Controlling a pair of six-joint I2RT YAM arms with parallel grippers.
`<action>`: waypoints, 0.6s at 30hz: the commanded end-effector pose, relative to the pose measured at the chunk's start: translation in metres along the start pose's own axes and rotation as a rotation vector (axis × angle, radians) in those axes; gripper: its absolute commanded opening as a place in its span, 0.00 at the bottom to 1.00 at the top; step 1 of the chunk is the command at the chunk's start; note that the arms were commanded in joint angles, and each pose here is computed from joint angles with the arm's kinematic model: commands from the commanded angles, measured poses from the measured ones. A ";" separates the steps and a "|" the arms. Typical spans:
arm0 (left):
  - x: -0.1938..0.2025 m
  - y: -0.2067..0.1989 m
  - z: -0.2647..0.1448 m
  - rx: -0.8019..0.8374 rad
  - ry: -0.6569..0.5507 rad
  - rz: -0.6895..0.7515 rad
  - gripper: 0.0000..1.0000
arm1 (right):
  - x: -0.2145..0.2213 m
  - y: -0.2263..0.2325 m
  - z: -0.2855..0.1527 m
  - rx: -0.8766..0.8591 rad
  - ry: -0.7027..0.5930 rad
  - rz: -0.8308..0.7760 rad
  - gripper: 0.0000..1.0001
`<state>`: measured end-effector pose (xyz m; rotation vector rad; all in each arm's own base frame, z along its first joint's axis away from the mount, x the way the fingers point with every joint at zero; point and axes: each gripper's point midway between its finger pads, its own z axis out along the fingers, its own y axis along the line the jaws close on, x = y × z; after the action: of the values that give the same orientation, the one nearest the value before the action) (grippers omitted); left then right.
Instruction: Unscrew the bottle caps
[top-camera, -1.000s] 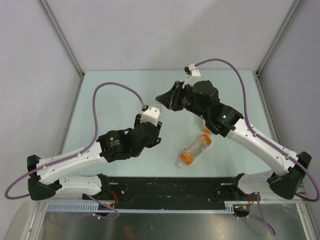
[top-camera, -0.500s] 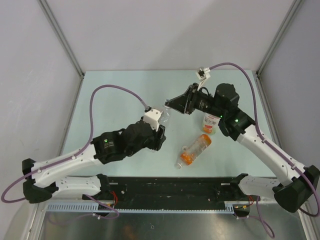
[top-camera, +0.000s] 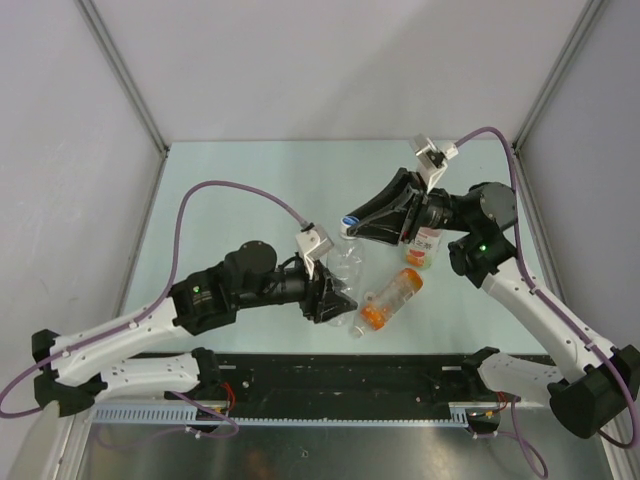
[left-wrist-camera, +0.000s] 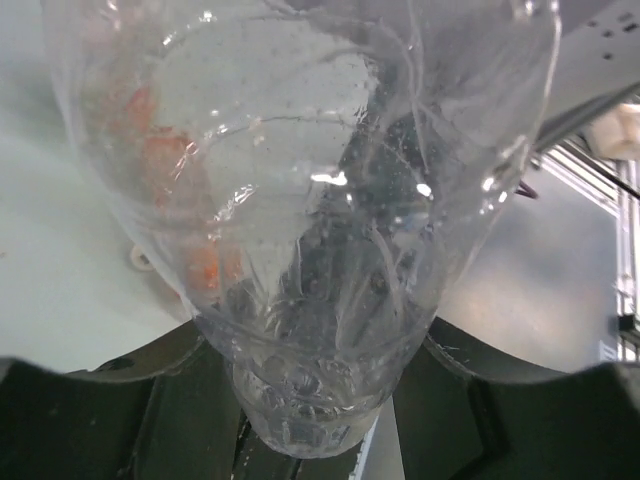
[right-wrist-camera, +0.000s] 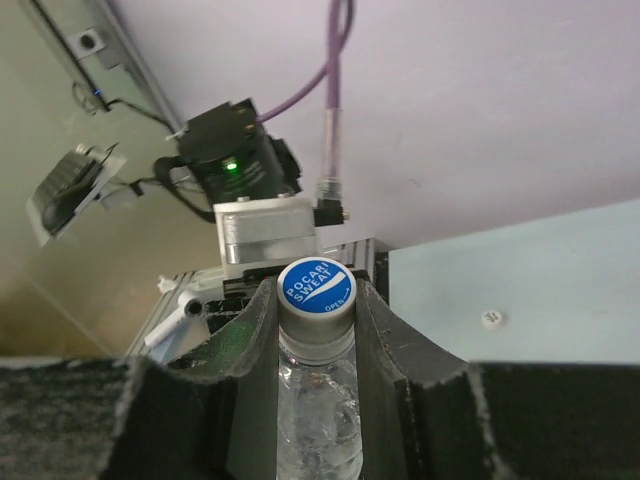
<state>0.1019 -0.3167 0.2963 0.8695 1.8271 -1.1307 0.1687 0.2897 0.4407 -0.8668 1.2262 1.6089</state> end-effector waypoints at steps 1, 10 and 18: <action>-0.004 -0.055 -0.003 0.315 -0.011 0.140 0.00 | -0.007 0.015 -0.001 -0.082 -0.019 -0.062 0.00; -0.011 -0.018 -0.006 0.101 -0.095 0.103 0.00 | -0.016 -0.025 -0.011 0.157 -0.087 -0.016 0.36; -0.003 0.028 -0.006 -0.159 -0.109 -0.055 0.00 | -0.027 -0.070 -0.045 0.514 -0.182 0.080 0.96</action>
<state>0.1113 -0.3086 0.2912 0.7965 1.7838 -1.0903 0.2112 0.2684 0.4359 -0.5799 1.3583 1.4624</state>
